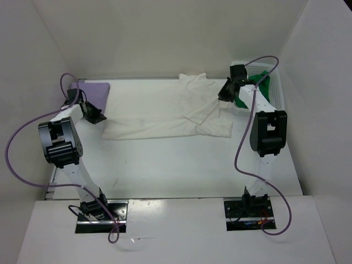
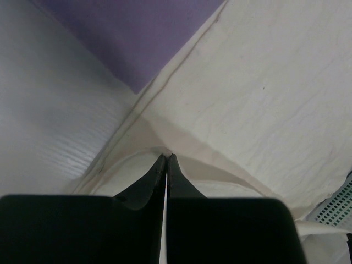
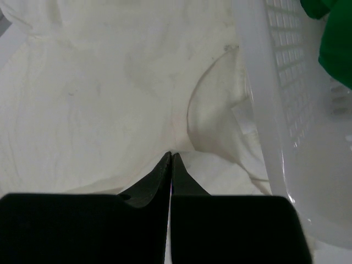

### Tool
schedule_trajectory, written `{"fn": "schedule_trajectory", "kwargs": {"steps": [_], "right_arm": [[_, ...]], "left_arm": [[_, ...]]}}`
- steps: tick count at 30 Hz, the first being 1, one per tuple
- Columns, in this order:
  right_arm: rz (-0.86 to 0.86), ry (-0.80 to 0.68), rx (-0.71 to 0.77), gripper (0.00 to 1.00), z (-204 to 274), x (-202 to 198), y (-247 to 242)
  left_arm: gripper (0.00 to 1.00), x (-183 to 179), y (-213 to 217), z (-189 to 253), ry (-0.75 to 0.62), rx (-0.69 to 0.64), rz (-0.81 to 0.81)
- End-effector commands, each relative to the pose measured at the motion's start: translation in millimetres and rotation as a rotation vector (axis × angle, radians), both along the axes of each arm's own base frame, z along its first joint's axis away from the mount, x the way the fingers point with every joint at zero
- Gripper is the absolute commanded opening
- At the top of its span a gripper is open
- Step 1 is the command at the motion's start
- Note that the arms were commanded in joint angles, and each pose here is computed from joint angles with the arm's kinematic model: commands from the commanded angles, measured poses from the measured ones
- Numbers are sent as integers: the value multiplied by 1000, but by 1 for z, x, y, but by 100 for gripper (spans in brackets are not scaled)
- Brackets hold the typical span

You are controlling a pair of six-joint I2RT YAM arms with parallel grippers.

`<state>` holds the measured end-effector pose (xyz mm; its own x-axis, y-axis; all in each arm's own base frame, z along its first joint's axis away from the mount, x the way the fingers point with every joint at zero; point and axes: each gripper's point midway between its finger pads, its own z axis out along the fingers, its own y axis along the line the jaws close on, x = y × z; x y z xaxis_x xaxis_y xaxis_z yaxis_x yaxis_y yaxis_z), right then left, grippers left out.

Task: Fold and stack the t-shirts
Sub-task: Fold the flattened tshirt in 1/3 of the way

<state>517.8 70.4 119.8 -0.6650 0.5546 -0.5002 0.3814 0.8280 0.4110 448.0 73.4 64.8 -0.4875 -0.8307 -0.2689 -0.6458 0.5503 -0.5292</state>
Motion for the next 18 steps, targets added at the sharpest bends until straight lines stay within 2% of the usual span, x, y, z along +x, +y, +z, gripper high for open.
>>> {"fn": "schedule_trajectory", "kwargs": {"steps": [1, 3, 4, 5, 6, 8, 10, 12, 13, 14, 15, 16, 17, 18], "right_arm": [[-31, -131, -39, 0, 35, 36, -11], [-25, -123, -33, 0, 26, 44, -9], [-17, -138, -23, 3, 35, 47, -7], [-16, -141, -23, 8, 32, 50, -7], [-10, -150, -15, 22, 37, 49, -5], [-2, -198, -3, 33, 61, 48, -3], [13, -197, -4, 40, 66, 36, -2], [6, -258, -6, 40, 100, 21, -5], [16, -220, 1, 40, 83, 3, -4], [2, -255, 39, 32, 91, -3, 0], [-7, -234, 63, 22, 82, -32, 0], [6, -229, 105, 7, 77, -47, 7], [-7, -238, 143, 1, 74, -56, 10], [-7, -190, 159, 1, 52, -83, 11]], "left_arm": [[1, 23, 9, 4, -50, 21, 24], [10, 28, 11, 5, -63, 25, 24], [14, 32, 12, 10, -74, 23, 31], [19, 35, 13, 16, -96, 30, 31], [32, 35, 13, 22, -108, 34, 31], [39, 34, 16, 32, -125, 28, 25], [45, 24, 18, 48, -157, 39, 35], [46, 2, 14, 58, -165, 43, 44], [46, -7, 12, 58, -169, 50, 37], [46, -16, 8, 69, -197, 60, 37], [44, -28, 2, 63, -183, 48, 31], [41, -50, -6, 46, -139, 25, 40], [38, -60, -6, 39, -120, 19, 49], [36, -70, -8, 31, -96, 4, 53]]}}
